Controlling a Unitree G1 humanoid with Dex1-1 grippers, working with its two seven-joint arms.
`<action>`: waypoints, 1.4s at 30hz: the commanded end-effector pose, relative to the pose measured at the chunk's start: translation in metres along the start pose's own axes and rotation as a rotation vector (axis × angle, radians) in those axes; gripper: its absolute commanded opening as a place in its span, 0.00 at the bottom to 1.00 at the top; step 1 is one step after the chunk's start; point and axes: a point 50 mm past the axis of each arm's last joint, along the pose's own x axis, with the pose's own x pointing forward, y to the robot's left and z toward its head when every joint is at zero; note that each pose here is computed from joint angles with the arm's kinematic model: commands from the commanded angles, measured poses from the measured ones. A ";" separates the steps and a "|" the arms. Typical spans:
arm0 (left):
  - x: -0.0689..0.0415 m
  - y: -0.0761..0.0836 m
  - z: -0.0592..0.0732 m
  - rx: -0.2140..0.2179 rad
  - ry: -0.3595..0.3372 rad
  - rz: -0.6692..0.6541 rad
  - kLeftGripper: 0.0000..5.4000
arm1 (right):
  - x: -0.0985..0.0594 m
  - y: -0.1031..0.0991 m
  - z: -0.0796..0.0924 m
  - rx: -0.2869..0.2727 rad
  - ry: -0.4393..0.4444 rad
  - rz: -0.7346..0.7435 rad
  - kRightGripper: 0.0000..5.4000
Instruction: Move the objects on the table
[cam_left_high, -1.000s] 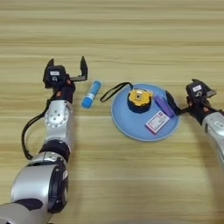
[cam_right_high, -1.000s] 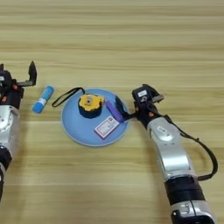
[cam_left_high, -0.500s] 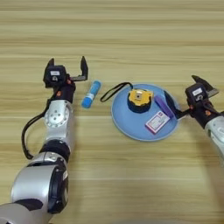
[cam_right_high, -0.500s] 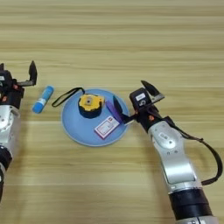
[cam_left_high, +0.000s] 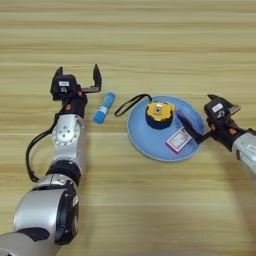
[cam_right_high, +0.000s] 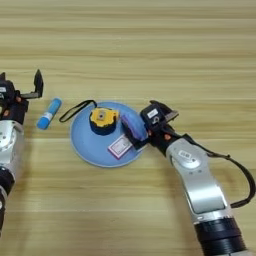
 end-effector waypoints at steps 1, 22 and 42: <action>-0.002 -0.002 -0.001 0.013 -0.001 -0.009 1.00 | 0.007 0.005 0.009 -0.002 -0.003 0.050 1.00; -0.004 -0.004 0.000 0.018 -0.007 -0.006 1.00 | 0.024 0.008 -0.014 0.169 0.144 0.144 1.00; -0.006 -0.012 -0.001 0.016 -0.014 -0.010 1.00 | 0.027 0.002 -0.021 0.288 0.247 0.191 1.00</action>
